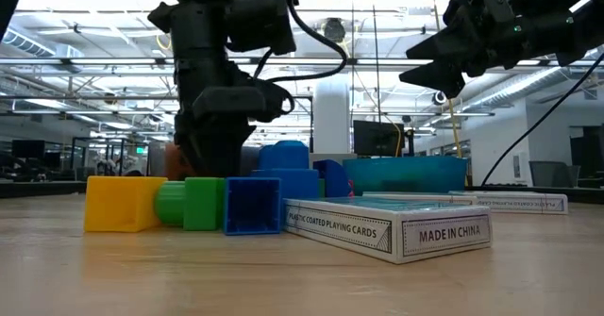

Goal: Pick & Place Toys
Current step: Put the orange 8 studs game piece into the blue bin

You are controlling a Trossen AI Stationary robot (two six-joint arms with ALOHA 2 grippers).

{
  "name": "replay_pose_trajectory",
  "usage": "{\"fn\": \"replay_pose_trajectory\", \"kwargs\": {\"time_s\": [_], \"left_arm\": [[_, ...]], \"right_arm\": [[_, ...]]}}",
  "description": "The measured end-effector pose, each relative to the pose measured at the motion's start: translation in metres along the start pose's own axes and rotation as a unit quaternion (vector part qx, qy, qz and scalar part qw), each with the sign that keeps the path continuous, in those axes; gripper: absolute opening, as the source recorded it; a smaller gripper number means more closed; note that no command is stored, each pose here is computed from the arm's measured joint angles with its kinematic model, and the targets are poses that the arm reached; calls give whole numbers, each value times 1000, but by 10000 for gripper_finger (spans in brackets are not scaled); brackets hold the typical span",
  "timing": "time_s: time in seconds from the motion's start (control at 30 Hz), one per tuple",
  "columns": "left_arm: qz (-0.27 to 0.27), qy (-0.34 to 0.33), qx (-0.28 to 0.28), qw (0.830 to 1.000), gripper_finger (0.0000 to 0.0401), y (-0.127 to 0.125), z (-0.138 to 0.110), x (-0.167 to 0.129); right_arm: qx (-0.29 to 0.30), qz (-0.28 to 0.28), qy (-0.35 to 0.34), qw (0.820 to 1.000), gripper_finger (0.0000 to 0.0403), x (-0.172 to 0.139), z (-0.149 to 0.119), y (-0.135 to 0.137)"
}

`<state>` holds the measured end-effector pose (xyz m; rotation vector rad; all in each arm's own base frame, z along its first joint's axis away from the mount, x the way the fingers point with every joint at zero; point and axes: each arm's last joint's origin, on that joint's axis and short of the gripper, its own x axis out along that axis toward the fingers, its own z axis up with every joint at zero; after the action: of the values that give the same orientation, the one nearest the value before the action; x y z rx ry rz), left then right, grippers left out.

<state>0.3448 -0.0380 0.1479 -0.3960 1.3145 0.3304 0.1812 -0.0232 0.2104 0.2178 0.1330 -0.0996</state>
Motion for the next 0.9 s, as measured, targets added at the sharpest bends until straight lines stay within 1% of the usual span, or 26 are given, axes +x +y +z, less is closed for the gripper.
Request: {"fn": "replay_pose_trajectory", "kwargs": {"time_s": [0.07, 0.13, 0.33, 0.5, 0.67, 0.73, 0.9], "left_arm": [[0, 0, 4, 1000, 248, 0, 0, 0], [-3, 6, 4, 1000, 237, 0, -1, 0], [-24, 34, 12, 999, 173, -6, -8, 0], [-1, 3, 26, 1000, 138, -12, -9, -1], [4, 0, 46, 999, 108, -14, -11, -1], [6, 3, 47, 999, 101, -14, -12, -1], [20, 4, 43, 999, 101, -9, -11, -3]], "right_arm": [[0, 0, 0, 1000, 279, 0, 0, 0], [0, 0, 0, 1000, 279, 0, 0, 0], [-1, 0, 0, 1000, 279, 0, 0, 0], [-4, 0, 0, 1000, 279, 0, 0, 0], [-4, 0, 0, 1000, 279, 0, 0, 0], [-4, 0, 0, 1000, 279, 0, 0, 0], [-3, 0, 0, 1000, 279, 0, 0, 0]]}}
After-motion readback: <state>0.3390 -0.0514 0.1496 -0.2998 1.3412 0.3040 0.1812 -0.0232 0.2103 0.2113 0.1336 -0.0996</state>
